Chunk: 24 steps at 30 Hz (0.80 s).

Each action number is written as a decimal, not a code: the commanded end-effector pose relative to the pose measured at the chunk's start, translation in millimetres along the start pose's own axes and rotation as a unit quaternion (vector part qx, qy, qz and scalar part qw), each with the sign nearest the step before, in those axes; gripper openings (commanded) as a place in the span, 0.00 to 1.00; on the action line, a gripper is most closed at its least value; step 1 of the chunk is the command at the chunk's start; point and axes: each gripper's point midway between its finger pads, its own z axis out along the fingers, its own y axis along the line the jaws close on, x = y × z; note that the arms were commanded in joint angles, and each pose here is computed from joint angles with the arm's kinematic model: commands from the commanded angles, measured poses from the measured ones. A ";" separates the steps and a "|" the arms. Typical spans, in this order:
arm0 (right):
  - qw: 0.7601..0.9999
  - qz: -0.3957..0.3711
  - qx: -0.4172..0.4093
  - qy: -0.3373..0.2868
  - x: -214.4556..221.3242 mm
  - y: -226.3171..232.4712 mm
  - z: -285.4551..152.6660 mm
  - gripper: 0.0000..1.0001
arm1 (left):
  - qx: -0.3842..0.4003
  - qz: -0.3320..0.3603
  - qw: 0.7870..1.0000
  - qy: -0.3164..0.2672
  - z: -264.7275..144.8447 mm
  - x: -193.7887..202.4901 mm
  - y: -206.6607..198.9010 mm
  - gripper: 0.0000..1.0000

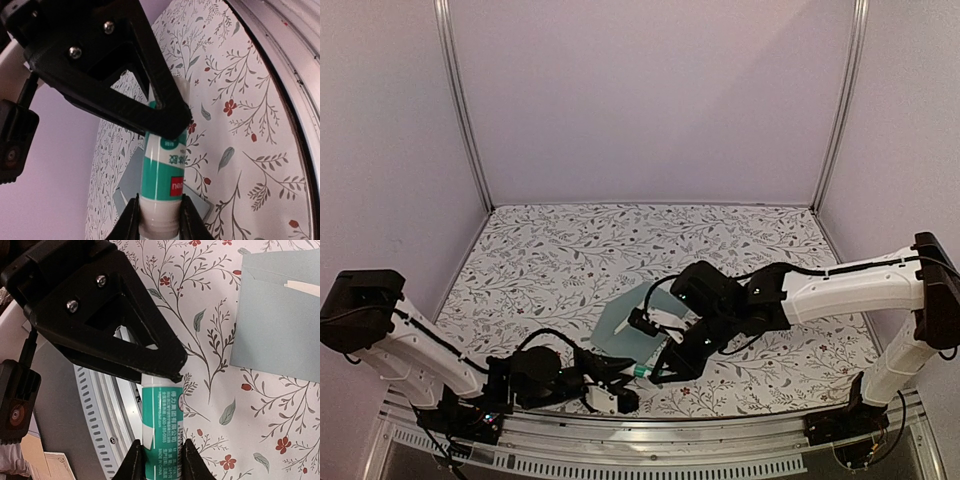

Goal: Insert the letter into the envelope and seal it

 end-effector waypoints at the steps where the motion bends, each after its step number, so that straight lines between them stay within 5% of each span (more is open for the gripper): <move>1: 0.999 -0.028 -0.004 -0.040 -26.9 12.6 -12.9 0.06 | -0.016 -0.025 1.000 -0.010 4.8 -13.2 12.6 0.06; 3: 0.998 -0.027 0.010 -0.054 -32.8 11.2 -20.2 0.19 | -0.020 -0.030 0.999 -0.005 5.3 -12.4 15.2 0.03; 6: 0.996 -0.021 0.036 -0.075 -40.4 6.6 -30.5 0.63 | -0.032 -0.051 0.998 0.001 5.1 -11.9 24.5 0.00; 9: 0.991 -0.011 0.068 -0.119 -52.4 1.6 -48.5 0.79 | -0.035 -0.097 0.995 0.001 3.6 -12.3 37.9 0.00; 17: 0.956 0.012 0.072 -0.285 -88.8 14.4 -111.7 0.85 | -0.047 -0.221 0.973 -0.053 -16.7 -22.8 79.0 0.00; 24: 0.939 0.013 0.030 -0.343 -107.3 28.7 -123.2 0.84 | -0.051 -0.293 0.950 -0.098 -31.8 -29.8 104.7 0.00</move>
